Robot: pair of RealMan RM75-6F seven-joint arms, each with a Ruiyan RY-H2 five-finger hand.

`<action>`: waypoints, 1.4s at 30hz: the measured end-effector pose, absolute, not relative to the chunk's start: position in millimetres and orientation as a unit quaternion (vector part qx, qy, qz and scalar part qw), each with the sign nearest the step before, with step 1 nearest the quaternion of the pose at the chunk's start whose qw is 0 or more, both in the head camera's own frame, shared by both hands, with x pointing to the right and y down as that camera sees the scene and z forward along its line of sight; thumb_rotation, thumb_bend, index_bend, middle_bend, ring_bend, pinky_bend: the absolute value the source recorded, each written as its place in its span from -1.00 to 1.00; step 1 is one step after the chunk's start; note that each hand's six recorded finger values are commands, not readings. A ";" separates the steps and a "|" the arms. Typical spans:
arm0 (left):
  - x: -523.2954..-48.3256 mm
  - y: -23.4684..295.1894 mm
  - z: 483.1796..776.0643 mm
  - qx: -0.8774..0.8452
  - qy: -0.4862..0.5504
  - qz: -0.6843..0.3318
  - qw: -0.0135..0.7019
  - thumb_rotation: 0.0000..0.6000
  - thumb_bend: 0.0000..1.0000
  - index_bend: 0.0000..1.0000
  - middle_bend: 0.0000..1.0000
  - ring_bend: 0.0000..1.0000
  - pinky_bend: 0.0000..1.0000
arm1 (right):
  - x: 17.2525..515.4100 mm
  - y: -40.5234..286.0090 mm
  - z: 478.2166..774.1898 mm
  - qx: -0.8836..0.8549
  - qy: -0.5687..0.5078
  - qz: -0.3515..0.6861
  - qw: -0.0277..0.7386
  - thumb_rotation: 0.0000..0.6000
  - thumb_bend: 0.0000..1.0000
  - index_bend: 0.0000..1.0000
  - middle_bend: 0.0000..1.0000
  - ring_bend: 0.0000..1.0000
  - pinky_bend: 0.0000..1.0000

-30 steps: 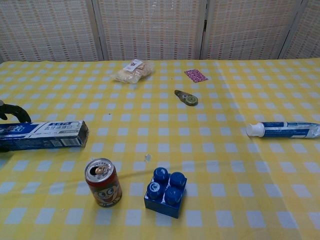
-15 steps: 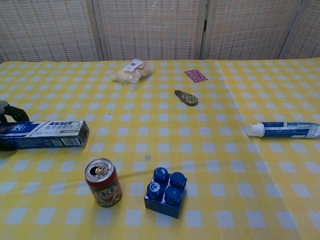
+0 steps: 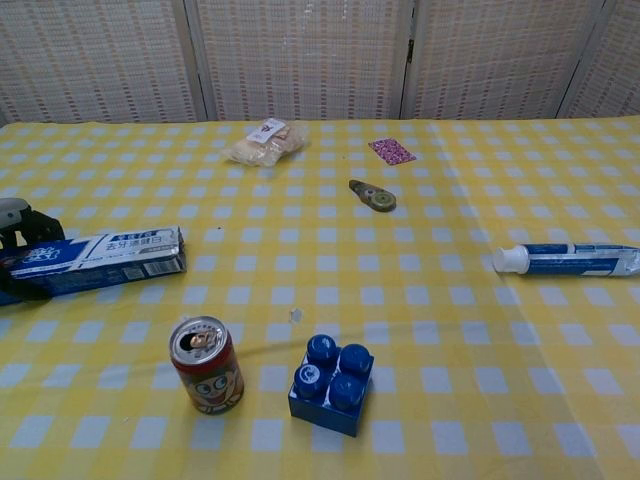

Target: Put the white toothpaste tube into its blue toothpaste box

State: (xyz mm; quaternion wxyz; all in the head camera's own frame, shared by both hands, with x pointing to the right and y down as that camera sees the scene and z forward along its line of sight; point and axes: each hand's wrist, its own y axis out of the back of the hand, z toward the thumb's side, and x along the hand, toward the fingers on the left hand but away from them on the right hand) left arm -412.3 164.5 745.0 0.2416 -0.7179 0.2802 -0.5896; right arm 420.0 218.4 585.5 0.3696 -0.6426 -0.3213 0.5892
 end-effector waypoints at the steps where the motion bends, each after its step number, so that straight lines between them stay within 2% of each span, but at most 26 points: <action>1: -411.7 164.1 744.7 -0.719 0.283 -0.588 0.241 1.00 -0.55 0.23 0.28 -0.01 0.27 | 420.0 218.4 585.2 -0.643 -0.322 0.589 0.370 1.00 -0.40 -1.00 -1.00 -1.00 -1.00; 14: -401.7 164.3 724.2 -0.739 0.323 -0.535 0.250 1.00 -0.58 0.35 0.43 0.13 0.42 | 419.6 219.9 583.7 -0.643 -0.322 0.587 0.371 1.00 -0.40 -1.00 -1.00 -1.00 -1.00; 26: -376.2 187.4 677.6 -0.793 0.357 -0.421 0.256 1.00 -0.58 0.43 0.53 0.21 0.50 | 415.0 207.0 606.2 -0.645 -0.271 0.599 0.390 1.00 -0.40 -0.99 -1.00 -1.00 -1.00; 29: -373.7 189.7 670.6 -0.799 0.361 -0.408 0.254 1.00 -0.58 0.43 0.53 0.21 0.50 | 412.7 194.6 617.5 -0.642 -0.242 0.609 0.398 1.00 -0.40 -0.84 -0.94 -0.99 -1.00; 34: -373.6 188.7 664.9 -0.801 0.368 -0.400 0.250 1.00 -0.58 0.43 0.53 0.21 0.50 | 403.0 170.0 642.0 -0.640 -0.195 0.624 0.404 1.00 -0.40 -0.52 -0.74 -0.88 -1.00; 42: -377.7 181.7 659.1 -0.795 0.395 -0.387 0.249 1.00 -0.58 0.43 0.53 0.21 0.50 | 381.0 138.8 685.6 -0.627 -0.135 0.644 0.417 1.00 -0.40 -0.35 -0.61 -0.81 -1.00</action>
